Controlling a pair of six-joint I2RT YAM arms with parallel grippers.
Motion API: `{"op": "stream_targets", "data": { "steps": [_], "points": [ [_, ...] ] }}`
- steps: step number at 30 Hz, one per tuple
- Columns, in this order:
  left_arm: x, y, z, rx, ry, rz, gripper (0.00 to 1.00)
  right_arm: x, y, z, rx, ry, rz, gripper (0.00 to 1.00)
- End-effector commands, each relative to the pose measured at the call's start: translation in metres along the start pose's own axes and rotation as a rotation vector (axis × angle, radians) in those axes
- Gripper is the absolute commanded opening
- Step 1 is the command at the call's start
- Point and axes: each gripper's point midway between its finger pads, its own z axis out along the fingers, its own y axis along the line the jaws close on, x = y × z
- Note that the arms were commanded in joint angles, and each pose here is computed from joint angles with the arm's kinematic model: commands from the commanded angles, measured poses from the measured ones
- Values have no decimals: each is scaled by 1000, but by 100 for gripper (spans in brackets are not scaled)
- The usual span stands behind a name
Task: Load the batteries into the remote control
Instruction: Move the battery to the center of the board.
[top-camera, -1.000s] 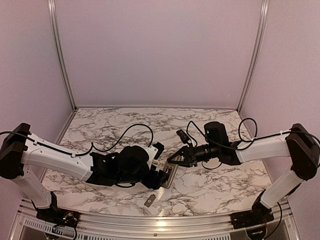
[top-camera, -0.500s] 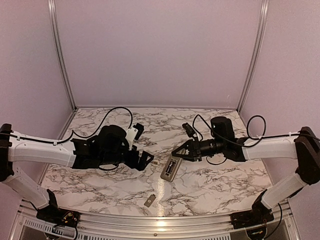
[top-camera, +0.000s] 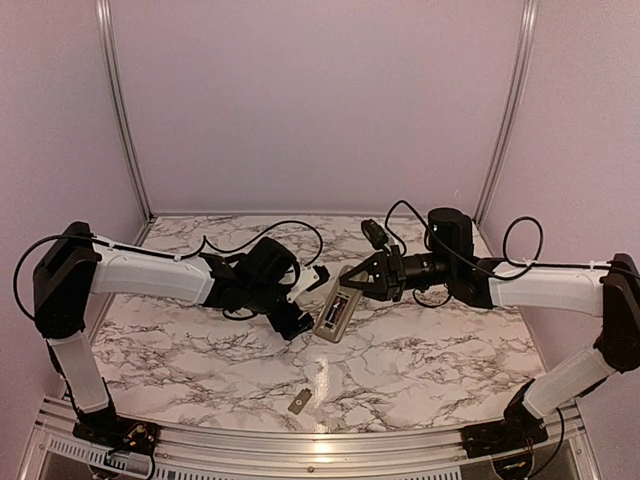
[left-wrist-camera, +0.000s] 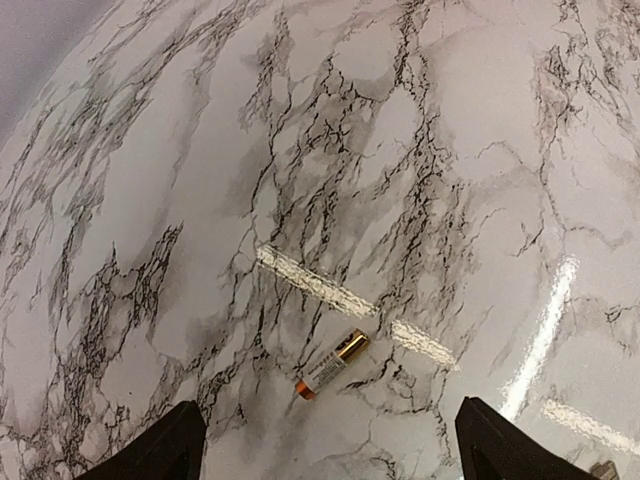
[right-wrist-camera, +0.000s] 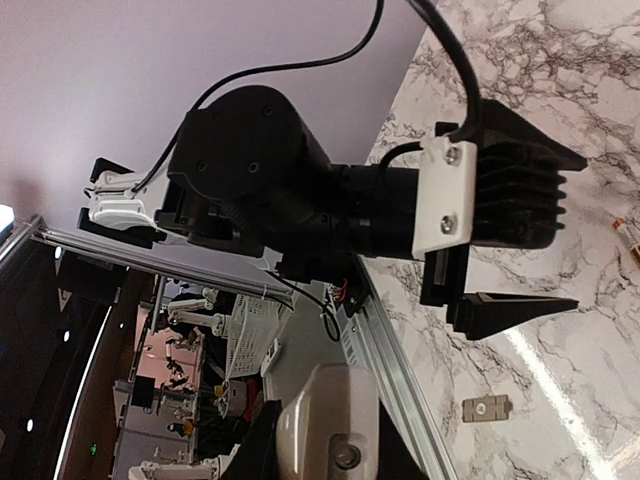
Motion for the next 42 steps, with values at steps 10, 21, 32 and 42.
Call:
{"op": "stream_targets", "data": {
  "steps": [10,21,32,42],
  "points": [
    [26,-3,45,181,86,196,85,-27,78,-14,-247,-22,40,0],
    [28,6,65,162,103,200,81,-46,92,-28,-283,-75,15,0],
    [49,4,74,212,165,150,51,-47,65,-37,-189,-95,13,0],
    [83,0,61,211,280,-13,17,-41,28,-37,-46,-95,-44,0]
  ]
}}
